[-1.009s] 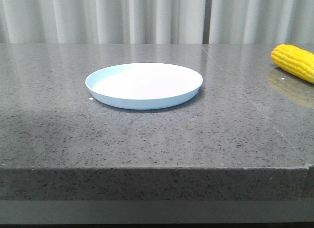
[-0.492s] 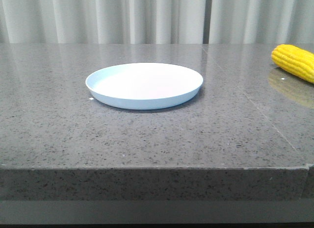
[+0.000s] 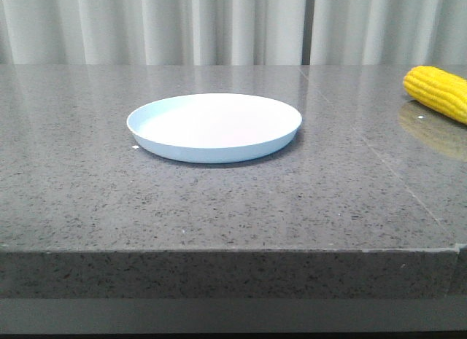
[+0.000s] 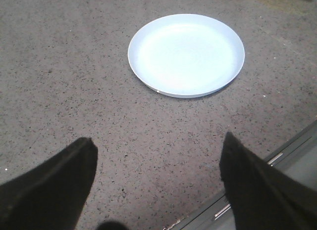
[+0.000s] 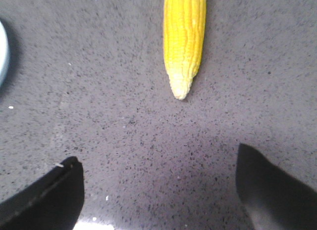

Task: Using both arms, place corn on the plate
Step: 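Lower the open right gripper over the yellow corn cob and grasp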

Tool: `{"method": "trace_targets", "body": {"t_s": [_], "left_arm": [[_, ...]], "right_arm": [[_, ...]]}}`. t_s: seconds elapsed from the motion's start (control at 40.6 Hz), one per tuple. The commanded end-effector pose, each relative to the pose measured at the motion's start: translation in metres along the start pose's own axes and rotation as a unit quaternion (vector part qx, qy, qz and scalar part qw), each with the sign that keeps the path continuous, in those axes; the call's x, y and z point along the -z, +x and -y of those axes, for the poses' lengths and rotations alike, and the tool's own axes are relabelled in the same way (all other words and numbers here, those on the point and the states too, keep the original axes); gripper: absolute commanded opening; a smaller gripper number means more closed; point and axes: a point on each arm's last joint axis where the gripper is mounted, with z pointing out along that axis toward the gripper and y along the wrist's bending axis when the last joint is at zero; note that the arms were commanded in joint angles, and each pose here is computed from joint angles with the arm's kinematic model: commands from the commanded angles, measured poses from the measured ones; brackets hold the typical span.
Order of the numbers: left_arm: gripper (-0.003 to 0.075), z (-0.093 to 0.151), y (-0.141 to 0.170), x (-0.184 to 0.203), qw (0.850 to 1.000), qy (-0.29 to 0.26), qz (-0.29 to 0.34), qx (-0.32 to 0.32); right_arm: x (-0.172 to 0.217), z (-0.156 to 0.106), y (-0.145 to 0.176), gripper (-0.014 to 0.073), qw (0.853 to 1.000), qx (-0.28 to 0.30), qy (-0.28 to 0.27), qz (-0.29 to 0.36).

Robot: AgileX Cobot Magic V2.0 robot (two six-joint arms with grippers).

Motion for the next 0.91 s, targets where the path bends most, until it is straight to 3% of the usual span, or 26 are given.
{"method": "trace_targets", "body": {"t_s": [0.0, 0.517, 0.886], "left_arm": [[0.0512, 0.0, -0.013, 0.005, 0.999, 0.004, 0.052, 0.007], [0.0512, 0.0, -0.013, 0.005, 0.999, 0.004, 0.052, 0.007], [0.0512, 0.0, -0.013, 0.005, 0.999, 0.004, 0.052, 0.007]], "right_arm": [[-0.006, 0.002, -0.028, 0.0645, 0.999, 0.017, 0.015, 0.023], [-0.112, 0.014, -0.112, 0.0645, 0.998, 0.009, 0.027, -0.06], [-0.183, 0.021, -0.129, 0.0645, 0.995, 0.0, 0.025, -0.098]]}}
